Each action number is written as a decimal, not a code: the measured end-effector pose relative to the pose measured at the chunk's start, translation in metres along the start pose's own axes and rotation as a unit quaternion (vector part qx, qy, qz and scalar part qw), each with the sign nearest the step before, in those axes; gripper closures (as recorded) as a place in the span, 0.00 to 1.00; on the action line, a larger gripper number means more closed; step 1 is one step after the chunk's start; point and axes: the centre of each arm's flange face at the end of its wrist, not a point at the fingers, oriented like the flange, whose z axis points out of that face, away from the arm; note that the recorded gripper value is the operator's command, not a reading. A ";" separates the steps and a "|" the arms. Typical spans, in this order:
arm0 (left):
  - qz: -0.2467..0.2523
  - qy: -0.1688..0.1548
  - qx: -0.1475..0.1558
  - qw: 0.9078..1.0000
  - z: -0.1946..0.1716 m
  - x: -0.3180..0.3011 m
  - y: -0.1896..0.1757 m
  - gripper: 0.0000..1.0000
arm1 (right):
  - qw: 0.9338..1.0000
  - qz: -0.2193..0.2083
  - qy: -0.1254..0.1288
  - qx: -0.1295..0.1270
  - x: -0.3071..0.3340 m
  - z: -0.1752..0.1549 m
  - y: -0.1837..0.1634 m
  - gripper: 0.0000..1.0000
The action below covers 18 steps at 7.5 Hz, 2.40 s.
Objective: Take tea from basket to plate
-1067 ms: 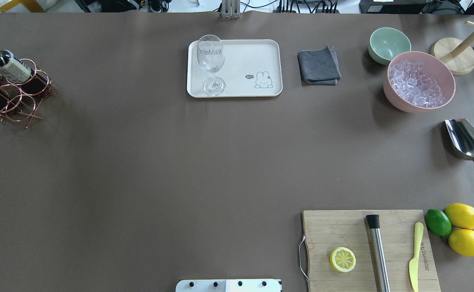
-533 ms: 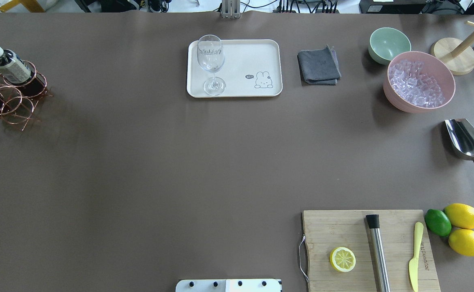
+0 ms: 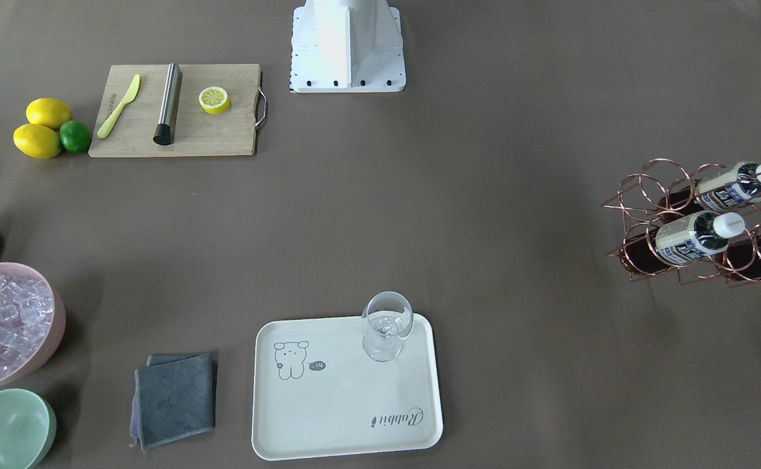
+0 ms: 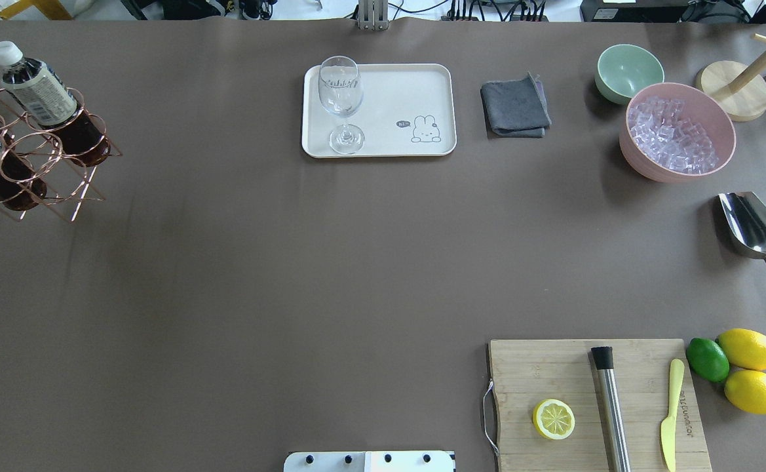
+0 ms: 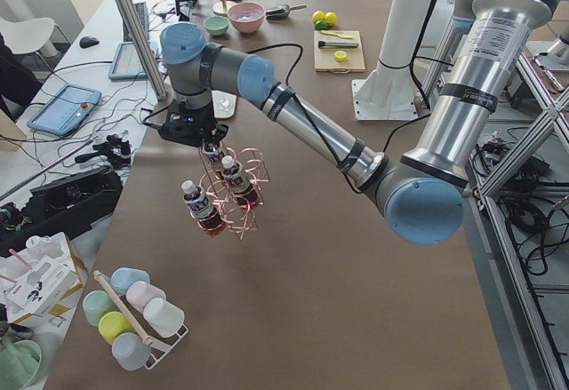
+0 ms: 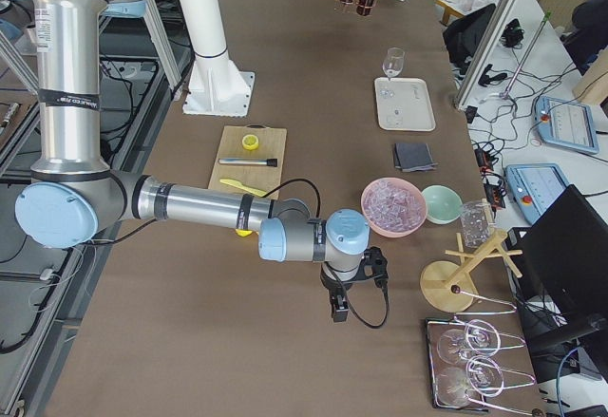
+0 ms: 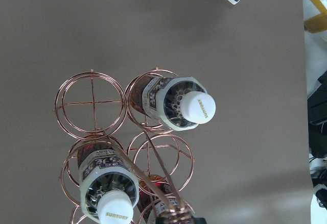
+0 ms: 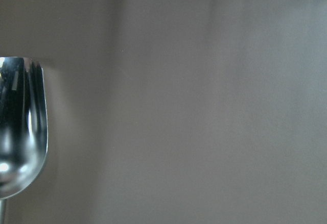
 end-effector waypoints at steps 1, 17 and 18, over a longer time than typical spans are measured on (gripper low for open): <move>-0.014 -0.007 -0.004 1.000 0.000 -0.001 0.030 1.00 | 1.000 0.000 0.000 0.000 0.000 0.000 0.000 0.00; -0.143 -0.055 -0.068 0.986 0.046 -0.105 0.399 1.00 | 1.000 -0.002 0.006 -0.003 -0.001 0.002 0.000 0.00; -0.133 -0.052 -0.071 0.987 0.049 -0.103 0.418 1.00 | 1.000 -0.002 0.006 -0.003 -0.001 0.002 0.000 0.00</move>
